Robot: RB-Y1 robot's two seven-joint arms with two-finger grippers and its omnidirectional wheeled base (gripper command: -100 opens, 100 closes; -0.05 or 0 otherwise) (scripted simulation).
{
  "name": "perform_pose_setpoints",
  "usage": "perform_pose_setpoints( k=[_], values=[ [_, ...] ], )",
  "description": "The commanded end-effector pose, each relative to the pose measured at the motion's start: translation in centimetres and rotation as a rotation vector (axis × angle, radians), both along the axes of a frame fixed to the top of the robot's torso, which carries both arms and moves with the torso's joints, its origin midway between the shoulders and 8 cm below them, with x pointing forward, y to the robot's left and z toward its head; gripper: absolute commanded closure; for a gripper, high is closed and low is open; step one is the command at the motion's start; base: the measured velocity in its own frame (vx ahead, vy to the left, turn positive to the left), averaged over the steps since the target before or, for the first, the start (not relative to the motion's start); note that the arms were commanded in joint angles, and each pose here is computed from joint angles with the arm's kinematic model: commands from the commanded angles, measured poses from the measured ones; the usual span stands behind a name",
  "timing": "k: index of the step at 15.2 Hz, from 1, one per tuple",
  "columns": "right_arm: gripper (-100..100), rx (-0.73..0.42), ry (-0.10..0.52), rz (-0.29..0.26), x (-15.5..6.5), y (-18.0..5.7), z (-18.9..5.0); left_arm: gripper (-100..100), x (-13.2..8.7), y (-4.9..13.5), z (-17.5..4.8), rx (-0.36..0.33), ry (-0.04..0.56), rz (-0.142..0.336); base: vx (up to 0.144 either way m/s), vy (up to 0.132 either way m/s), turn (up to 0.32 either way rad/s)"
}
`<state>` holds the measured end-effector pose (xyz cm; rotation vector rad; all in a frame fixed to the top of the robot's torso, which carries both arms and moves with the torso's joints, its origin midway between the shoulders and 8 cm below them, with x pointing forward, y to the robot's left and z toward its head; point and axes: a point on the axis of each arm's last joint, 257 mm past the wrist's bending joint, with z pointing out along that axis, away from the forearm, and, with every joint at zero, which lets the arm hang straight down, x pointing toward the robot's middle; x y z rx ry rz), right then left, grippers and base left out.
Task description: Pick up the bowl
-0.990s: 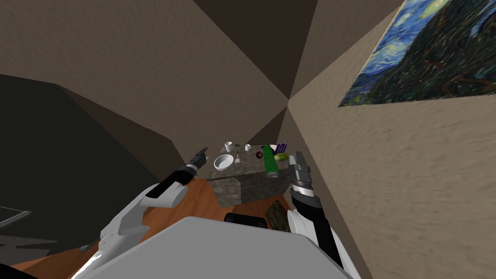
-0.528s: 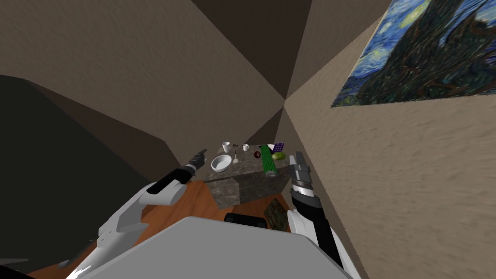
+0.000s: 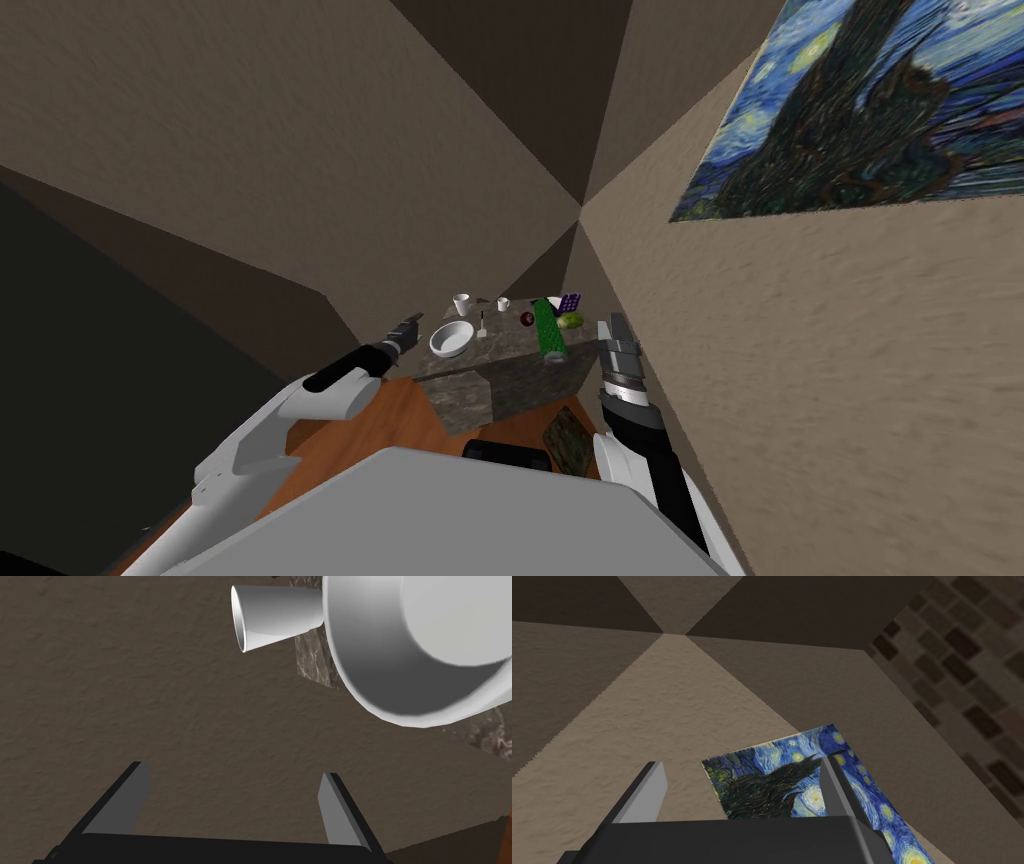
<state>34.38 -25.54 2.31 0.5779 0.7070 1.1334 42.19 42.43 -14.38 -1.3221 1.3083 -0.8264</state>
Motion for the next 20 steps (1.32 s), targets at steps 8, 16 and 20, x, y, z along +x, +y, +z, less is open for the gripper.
perform_pose_setpoints(
  k=[8,16,20],
  values=[
    [0,0.000,0.000,0.000,0.0,0.0,0.0,-100,-1.2,2.5,-3.3,-0.046,0.157,0.066,0.005,-0.003,-0.079],
    [0,0.000,0.000,0.000,0.0,0.0,0.0,-100,-2.9,4.2,-6.0,-0.092,0.290,0.120,0.006,-0.003,-0.076],
    [0,0.000,0.000,0.000,0.0,0.0,0.0,-100,-3.9,4.9,-7.2,-0.117,0.356,0.145,0.006,-0.003,-0.075]
  ],
)
